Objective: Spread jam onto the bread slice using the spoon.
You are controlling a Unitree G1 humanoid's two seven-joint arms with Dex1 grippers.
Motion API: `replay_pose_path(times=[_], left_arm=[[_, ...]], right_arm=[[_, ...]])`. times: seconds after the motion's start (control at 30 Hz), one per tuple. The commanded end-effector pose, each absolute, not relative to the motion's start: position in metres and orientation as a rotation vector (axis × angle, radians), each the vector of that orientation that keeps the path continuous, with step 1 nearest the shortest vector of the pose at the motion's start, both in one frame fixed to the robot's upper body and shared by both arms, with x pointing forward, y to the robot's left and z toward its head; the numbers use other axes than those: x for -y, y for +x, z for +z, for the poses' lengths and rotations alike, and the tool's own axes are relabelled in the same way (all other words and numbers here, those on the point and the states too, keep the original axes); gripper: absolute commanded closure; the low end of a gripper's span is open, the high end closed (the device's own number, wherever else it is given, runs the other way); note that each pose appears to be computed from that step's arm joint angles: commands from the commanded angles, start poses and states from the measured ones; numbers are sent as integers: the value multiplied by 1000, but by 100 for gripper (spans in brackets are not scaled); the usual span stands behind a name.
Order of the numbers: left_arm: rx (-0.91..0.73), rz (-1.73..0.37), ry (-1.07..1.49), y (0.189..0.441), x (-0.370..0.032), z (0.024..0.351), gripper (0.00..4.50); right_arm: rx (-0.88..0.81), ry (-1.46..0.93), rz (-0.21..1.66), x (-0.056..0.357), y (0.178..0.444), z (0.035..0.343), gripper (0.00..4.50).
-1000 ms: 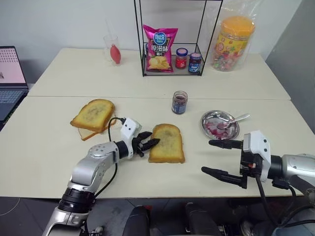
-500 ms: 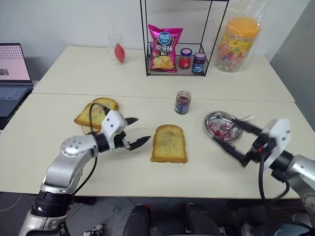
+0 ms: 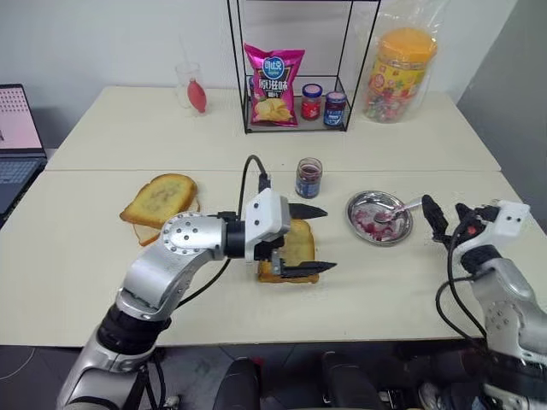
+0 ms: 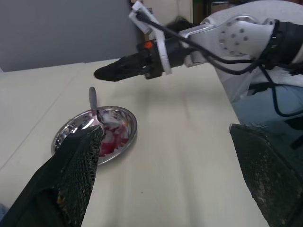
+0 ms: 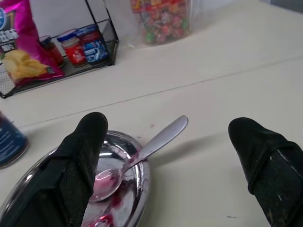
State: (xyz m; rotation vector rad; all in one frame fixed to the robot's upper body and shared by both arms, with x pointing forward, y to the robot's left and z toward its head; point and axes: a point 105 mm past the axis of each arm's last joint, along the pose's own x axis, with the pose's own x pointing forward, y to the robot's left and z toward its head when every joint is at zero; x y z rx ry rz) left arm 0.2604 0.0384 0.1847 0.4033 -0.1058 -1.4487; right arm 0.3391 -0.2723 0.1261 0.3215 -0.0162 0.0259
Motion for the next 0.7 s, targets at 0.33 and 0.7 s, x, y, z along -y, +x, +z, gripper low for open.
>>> replay_pose_path(times=[0.33, 0.7], left_arm=[[119, -1497, 422, 257, -30, 182, 3], [121, -1488, 440, 263, -29, 187, 1]], right_arm=[[-16, 573, 123, 277, 374, 125, 0], [-28, 682, 152, 279, 386, 123, 19]])
